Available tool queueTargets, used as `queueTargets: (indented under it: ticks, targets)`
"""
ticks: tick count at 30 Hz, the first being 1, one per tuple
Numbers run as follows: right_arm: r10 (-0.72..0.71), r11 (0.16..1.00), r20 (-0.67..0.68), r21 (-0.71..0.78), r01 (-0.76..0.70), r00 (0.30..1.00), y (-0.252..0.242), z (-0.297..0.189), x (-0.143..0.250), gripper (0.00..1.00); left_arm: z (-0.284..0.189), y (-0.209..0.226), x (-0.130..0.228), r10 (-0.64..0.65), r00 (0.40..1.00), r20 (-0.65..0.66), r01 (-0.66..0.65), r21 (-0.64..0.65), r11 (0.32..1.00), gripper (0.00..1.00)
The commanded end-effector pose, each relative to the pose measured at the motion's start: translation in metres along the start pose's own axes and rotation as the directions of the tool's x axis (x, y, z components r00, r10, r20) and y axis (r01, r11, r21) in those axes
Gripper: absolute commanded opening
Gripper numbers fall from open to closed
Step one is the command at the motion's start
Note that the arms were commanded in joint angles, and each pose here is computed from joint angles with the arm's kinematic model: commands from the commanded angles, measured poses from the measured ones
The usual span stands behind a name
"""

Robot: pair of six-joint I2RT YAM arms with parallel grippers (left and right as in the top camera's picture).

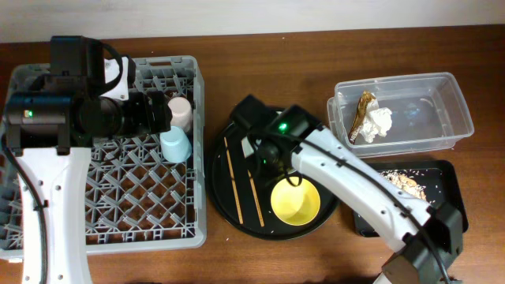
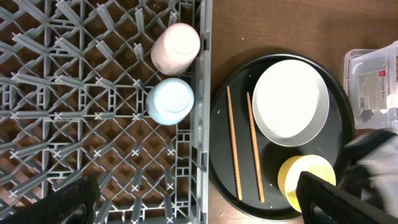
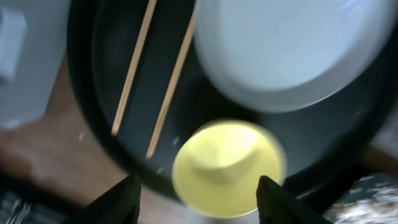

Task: Sort waste into correct bins and load items into the dishwasher rack
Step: 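Return the empty yellow bowl onto the round black tray, then move the right arm away and reach the left gripper toward the plate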

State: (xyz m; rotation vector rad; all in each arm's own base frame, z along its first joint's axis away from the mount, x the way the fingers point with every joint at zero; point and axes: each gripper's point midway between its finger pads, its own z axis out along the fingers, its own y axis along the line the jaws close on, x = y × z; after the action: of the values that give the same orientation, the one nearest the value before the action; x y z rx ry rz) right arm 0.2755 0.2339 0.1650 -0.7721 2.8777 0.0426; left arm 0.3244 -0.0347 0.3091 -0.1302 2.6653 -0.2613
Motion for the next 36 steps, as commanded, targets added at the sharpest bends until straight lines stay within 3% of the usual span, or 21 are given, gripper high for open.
queueTargets:
  ticks: [1,6,7,9,15,17,20,21,22,23,26,30,36]
  targets:
    - [0.094,0.980,0.154,0.160,-0.119,0.984,-0.062,-0.046,-0.033,0.63,0.001,0.000,0.000,-0.005,1.000,-0.003,0.005,0.006,1.000,0.99]
    - [0.345,0.902,0.273,0.170,-0.398,0.898,-0.160,-0.106,-0.033,0.65,0.001,0.000,0.000,-0.005,1.000,-0.003,0.005,0.006,1.000,0.99]
    - [0.411,0.865,0.278,0.181,-0.467,0.868,-0.189,-0.116,-0.021,0.72,0.001,0.000,0.000,-0.005,1.000,-0.003,0.005,0.006,1.000,0.99]
    - [0.535,0.780,0.268,0.209,-0.590,0.801,-0.240,-0.123,0.008,0.99,0.001,-0.001,0.000,-0.005,1.000,-0.002,0.005,0.007,1.000,0.99]
    - [0.744,0.586,0.197,0.268,-0.765,0.639,-0.310,-0.126,0.088,0.99,0.000,-0.017,-0.016,0.005,0.998,0.056,-0.011,0.095,0.995,0.99]
    - [0.780,0.536,0.201,0.272,-0.799,0.592,-0.324,-0.128,0.103,0.99,-0.002,-0.035,-0.012,0.015,0.999,0.040,-0.022,0.192,0.981,0.99]
    - [0.814,0.482,0.209,0.278,-0.831,0.543,-0.339,-0.131,0.120,0.99,-0.002,-0.051,-0.006,0.046,0.999,0.024,-0.051,0.232,0.971,0.99]
    - [0.824,0.464,0.213,0.280,-0.841,0.525,-0.343,-0.131,0.126,0.99,-0.001,-0.061,-0.001,0.073,0.997,0.014,-0.074,0.245,0.967,0.93]
    - [0.829,0.454,0.214,0.281,-0.846,0.516,-0.346,-0.132,0.129,0.99,0.001,-0.068,0.003,0.096,0.995,0.005,-0.094,0.255,0.962,0.89]
    - [0.834,0.446,0.215,0.282,-0.850,0.509,-0.348,-0.132,0.131,0.99,0.003,-0.074,0.006,0.115,0.993,0.001,-0.111,0.258,0.960,0.78]
    - [0.840,0.432,0.218,0.283,-0.856,0.496,-0.351,-0.133,0.135,0.99,0.017,-0.099,0.020,0.214,0.977,-0.008,-0.206,0.241,0.948,0.65]
    - [0.840,0.432,0.219,0.282,-0.857,0.496,-0.351,-0.133,0.135,0.99,0.058,-0.134,0.043,0.351,0.936,-0.007,-0.341,0.220,0.914,0.64]
    - [0.840,0.432,0.219,0.282,-0.857,0.496,-0.351,-0.133,0.135,0.99,0.147,-0.204,0.102,0.507,0.861,0.043,-0.491,0.327,0.807,0.65]
